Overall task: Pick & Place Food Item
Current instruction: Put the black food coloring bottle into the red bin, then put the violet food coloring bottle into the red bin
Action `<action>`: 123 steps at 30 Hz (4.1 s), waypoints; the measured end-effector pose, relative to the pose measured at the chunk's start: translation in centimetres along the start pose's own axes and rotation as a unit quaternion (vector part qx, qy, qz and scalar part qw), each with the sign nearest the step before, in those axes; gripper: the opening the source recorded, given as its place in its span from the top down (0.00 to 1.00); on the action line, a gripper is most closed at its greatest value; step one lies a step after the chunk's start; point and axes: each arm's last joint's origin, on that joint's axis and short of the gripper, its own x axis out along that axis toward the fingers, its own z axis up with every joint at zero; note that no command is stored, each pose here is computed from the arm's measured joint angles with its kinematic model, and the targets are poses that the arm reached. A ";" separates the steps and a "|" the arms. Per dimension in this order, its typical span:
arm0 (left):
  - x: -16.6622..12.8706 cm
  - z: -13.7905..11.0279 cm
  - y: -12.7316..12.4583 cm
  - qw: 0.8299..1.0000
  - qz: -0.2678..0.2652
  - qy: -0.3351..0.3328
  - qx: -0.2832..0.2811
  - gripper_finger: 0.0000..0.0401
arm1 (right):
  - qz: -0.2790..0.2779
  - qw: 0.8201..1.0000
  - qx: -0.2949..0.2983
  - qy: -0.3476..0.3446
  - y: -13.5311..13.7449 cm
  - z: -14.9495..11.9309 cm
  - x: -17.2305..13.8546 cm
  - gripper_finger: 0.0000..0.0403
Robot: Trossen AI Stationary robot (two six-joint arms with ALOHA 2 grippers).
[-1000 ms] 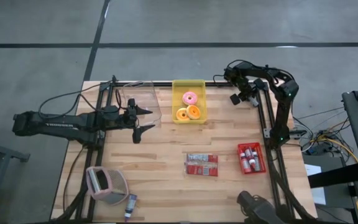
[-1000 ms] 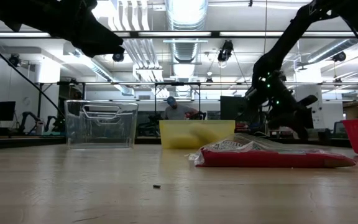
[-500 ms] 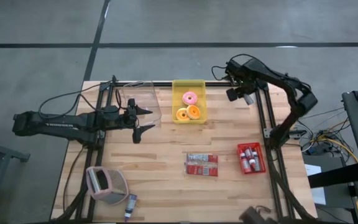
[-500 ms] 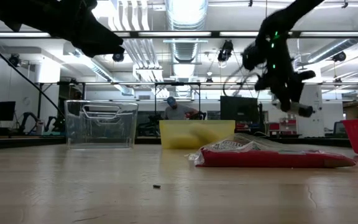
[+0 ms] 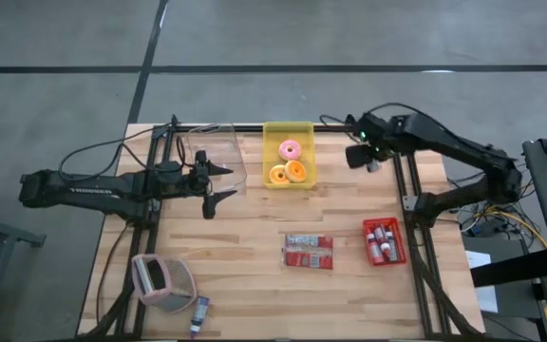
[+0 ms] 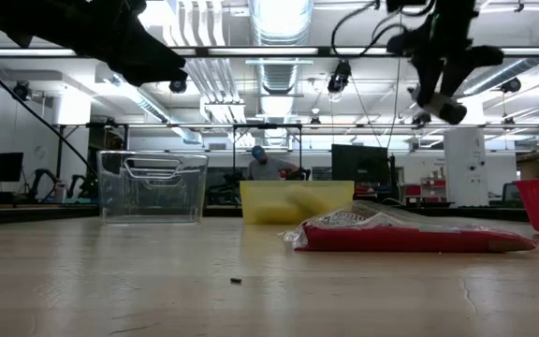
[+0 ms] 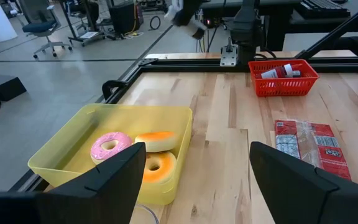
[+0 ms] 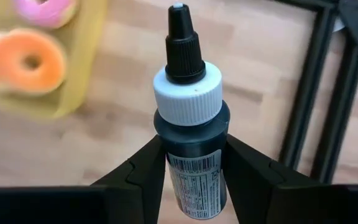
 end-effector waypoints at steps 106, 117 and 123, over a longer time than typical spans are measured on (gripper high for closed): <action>0.0 0.0 0.0 1.000 0.000 0.000 0.000 0.27 | 0.009 0.989 0.043 0.141 3.3 -21.7 3.8 0.53; 0.0 0.0 0.0 1.000 0.000 0.000 0.000 0.27 | 0.030 0.998 -0.007 0.050 3.7 -19.9 0.7 0.53; 0.0 0.0 0.0 1.000 0.000 0.000 0.000 0.27 | 0.053 0.998 -0.036 -0.021 4.2 -17.6 -1.5 0.53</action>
